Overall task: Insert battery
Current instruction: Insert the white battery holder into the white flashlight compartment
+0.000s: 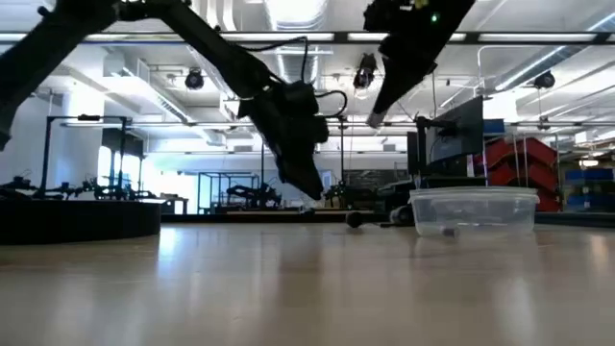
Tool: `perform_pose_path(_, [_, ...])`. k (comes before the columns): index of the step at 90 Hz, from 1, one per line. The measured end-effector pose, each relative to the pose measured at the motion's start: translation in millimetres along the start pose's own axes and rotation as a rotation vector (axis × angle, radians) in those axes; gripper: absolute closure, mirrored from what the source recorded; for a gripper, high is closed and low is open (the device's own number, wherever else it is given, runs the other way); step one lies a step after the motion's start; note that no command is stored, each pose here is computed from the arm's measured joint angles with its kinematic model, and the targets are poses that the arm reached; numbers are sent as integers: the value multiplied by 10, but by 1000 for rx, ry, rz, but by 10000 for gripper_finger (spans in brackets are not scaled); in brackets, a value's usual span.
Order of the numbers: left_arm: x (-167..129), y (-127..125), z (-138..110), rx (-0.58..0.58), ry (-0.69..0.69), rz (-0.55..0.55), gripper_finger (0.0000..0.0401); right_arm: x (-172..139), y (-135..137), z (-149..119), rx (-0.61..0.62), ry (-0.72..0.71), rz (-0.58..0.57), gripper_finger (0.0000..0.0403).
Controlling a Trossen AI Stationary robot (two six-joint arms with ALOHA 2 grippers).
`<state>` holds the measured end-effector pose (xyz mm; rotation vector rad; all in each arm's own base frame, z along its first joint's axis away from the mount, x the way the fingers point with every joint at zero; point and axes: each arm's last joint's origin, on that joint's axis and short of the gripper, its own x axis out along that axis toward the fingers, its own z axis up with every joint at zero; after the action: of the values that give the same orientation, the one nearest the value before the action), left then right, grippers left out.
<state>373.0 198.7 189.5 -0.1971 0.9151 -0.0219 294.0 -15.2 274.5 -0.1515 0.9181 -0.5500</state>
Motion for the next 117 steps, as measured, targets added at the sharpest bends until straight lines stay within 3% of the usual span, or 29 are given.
perform_pose_path(37, [-460, -453, -458, 26, -212, 28, 235, 297, -549, -66, 88, 120, 8, 337])
perform_pose_path(60, [-498, -683, -820, 92, -337, 28, 255, 524, -852, -221, 121, 194, 2, 346])
perform_pose_path(74, [-471, -736, -948, 74, -417, 23, 266, 706, -949, -327, 153, 256, 36, 335])
perform_pose_path(117, [-395, -789, -1026, 95, -412, 3, 294, 1208, -979, -486, 135, 374, 66, 335])
